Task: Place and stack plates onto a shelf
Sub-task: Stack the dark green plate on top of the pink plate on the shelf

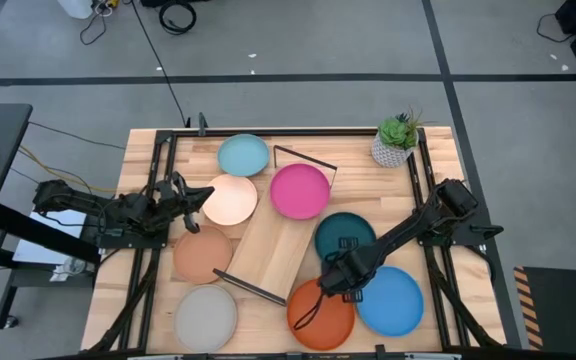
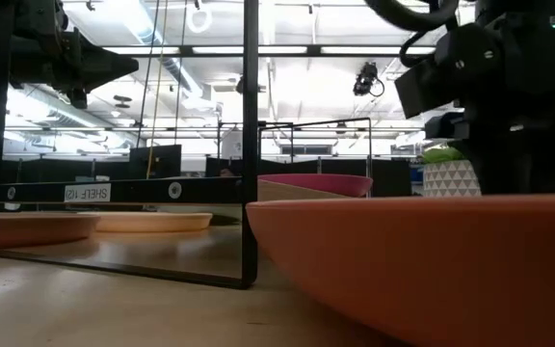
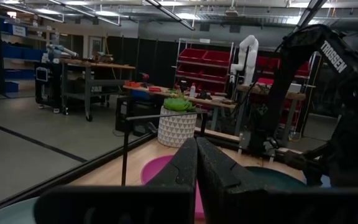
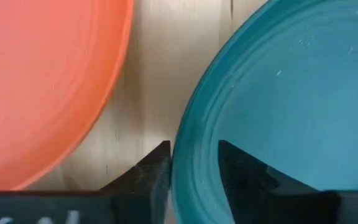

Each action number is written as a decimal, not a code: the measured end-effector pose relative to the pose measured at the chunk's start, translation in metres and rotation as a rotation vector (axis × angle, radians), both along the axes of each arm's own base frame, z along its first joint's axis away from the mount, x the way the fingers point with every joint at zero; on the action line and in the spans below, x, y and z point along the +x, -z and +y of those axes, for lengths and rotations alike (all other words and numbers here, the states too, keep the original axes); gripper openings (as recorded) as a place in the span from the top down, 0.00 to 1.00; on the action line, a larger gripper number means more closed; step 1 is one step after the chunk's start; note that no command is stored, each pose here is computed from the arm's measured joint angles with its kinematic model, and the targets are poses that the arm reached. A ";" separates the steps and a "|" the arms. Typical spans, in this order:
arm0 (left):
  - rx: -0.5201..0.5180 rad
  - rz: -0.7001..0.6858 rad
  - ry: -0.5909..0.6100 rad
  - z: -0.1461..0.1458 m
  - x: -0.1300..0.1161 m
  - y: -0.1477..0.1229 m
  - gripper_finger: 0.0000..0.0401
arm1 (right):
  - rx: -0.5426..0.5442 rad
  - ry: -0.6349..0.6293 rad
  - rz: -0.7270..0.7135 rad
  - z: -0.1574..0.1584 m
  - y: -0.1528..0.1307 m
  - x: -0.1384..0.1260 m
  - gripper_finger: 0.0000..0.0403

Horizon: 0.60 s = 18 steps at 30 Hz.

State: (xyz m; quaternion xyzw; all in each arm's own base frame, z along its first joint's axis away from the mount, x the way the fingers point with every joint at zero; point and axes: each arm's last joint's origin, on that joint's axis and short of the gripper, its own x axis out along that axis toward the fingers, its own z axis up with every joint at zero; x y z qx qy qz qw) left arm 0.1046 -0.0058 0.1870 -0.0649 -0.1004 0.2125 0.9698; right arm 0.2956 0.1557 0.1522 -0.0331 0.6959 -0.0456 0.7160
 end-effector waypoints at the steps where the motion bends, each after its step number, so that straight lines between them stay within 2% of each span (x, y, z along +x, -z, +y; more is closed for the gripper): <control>1: 0.000 0.000 0.001 0.000 0.000 0.000 0.98 | -0.003 0.002 0.005 0.000 0.000 -0.001 0.70; 8: 0.000 -0.001 0.000 0.000 0.000 0.000 0.98 | -0.004 -0.013 0.057 -0.004 -0.002 -0.004 0.96; 13: 0.000 0.000 0.001 0.000 0.000 0.000 0.98 | -0.016 0.015 0.222 -0.014 -0.020 -0.008 0.94; 18: 0.000 -0.002 0.000 0.000 0.000 0.000 0.98 | -0.063 0.024 0.328 -0.016 -0.058 -0.008 0.97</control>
